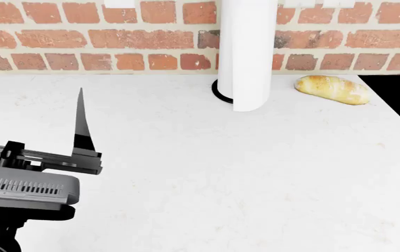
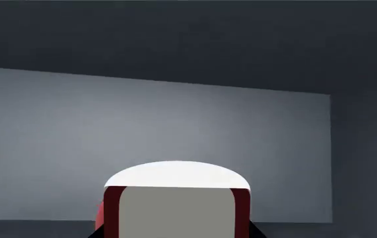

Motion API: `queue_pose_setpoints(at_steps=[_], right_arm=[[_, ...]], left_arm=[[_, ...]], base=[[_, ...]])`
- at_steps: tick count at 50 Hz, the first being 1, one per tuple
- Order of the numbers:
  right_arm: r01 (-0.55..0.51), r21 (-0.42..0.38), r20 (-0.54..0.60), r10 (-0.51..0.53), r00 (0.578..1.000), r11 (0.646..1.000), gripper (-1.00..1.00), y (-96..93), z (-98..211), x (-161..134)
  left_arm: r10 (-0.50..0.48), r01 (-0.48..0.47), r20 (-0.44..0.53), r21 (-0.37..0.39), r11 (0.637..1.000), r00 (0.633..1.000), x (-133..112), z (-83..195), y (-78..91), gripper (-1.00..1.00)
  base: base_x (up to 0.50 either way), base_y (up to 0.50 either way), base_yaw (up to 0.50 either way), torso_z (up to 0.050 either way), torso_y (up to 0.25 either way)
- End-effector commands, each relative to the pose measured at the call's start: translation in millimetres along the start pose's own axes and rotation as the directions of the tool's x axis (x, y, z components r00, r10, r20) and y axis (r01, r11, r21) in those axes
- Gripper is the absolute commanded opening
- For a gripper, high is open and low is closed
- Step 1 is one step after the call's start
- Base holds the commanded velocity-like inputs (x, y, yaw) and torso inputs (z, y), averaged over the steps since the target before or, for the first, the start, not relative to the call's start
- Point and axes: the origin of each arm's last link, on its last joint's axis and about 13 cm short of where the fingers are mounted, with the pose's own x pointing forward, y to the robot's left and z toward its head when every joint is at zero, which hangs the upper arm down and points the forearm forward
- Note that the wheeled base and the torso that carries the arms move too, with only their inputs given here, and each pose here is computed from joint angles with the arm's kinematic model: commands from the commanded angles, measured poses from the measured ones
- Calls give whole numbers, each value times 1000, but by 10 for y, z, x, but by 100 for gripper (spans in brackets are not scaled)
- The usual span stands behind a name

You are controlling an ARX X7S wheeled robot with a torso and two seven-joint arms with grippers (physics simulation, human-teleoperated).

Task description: A wet mug is on the counter and needs to be dried. Pick it up and place it upside down in the open cabinet.

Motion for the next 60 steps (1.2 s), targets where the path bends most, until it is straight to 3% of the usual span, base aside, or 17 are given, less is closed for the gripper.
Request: queue_pose_setpoints(at_steps=[1, 28, 50, 51, 60], right_arm=[[11, -52, -87, -15, 996, 999, -100, -21, -216, 41], [12, -56, -176, -22, 984, 998, -100, -7, -613, 113], [13, -57, -202, -24, 979, 998, -100, -18, -676, 116], [11, -57, -202, -23, 979, 998, 100, -17, -673, 115], [5, -56, -203, -16, 979, 998, 100, -16, -651, 109]], left_arm=[[2, -2, -5, 0, 1000, 1000, -25, -8, -6, 100], [10, -10, -13, 9, 1000, 1000, -50, -22, 6, 100], [11, -11, -12, 15, 1000, 1000, -49, -21, 20, 100], [12, -11, -12, 15, 1000, 1000, -47, -18, 24, 100], [15, -15, -11, 17, 1000, 1000, -42, -5, 39, 100]], base=[[0, 0, 0, 0, 0], [0, 0, 0, 0, 0], [1, 0, 0, 0, 0], [0, 0, -3, 0, 0], [-1, 0, 0, 0, 0]])
